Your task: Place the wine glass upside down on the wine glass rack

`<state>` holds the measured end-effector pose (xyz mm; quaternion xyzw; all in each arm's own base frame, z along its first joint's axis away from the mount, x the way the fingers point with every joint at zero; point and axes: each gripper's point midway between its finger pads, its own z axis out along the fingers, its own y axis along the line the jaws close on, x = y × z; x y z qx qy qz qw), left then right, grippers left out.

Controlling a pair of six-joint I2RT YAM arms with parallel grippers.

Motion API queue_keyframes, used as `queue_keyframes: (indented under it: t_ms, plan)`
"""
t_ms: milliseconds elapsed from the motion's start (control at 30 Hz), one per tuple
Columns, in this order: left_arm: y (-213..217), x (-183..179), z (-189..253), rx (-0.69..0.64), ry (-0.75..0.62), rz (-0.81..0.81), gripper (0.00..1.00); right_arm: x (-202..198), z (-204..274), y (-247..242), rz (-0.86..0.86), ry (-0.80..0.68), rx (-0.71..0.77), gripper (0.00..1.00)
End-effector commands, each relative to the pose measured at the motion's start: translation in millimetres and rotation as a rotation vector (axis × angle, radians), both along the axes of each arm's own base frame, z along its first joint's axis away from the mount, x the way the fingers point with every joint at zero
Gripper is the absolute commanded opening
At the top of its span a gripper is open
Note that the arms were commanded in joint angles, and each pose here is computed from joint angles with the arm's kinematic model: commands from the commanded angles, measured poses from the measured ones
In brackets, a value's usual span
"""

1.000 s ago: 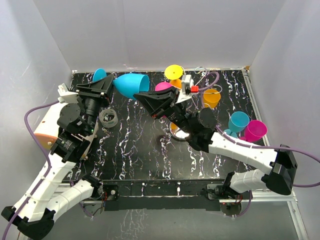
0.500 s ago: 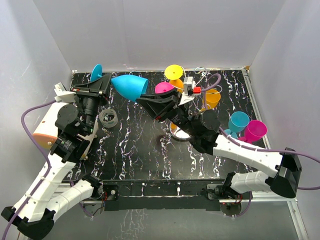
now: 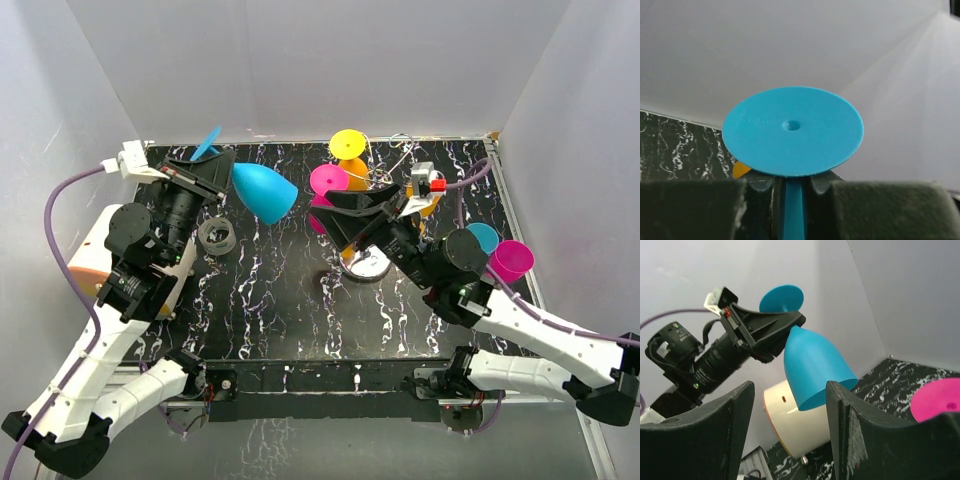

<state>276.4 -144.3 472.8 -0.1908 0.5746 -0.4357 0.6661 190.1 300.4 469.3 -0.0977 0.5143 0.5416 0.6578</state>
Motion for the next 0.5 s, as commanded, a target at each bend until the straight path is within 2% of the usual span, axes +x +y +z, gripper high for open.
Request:
queue_keyframes:
  t_ms: [0, 100, 267, 467]
  plan:
    - [-25.1, -24.1, 6.0, 0.376, -0.182, -0.144, 0.0, -6.1, -3.7, -13.2, -0.01, 0.074, -0.08, 0.58]
    - [-34.9, -36.5, -2.0, 0.518, -0.283, -0.209, 0.0, -15.5, 11.3, -17.9, 0.024, 0.097, -0.093, 0.59]
    - [-55.0, -57.3, -16.0, 0.681, -0.424, -0.347, 0.0, -27.3, 22.4, -15.1, 0.096, 0.138, -0.092, 0.6]
    - [-78.2, -79.6, -34.8, 0.795, -0.543, -0.538, 0.0, -27.0, 24.0, -2.8, 0.147, 0.228, -0.058, 0.6]
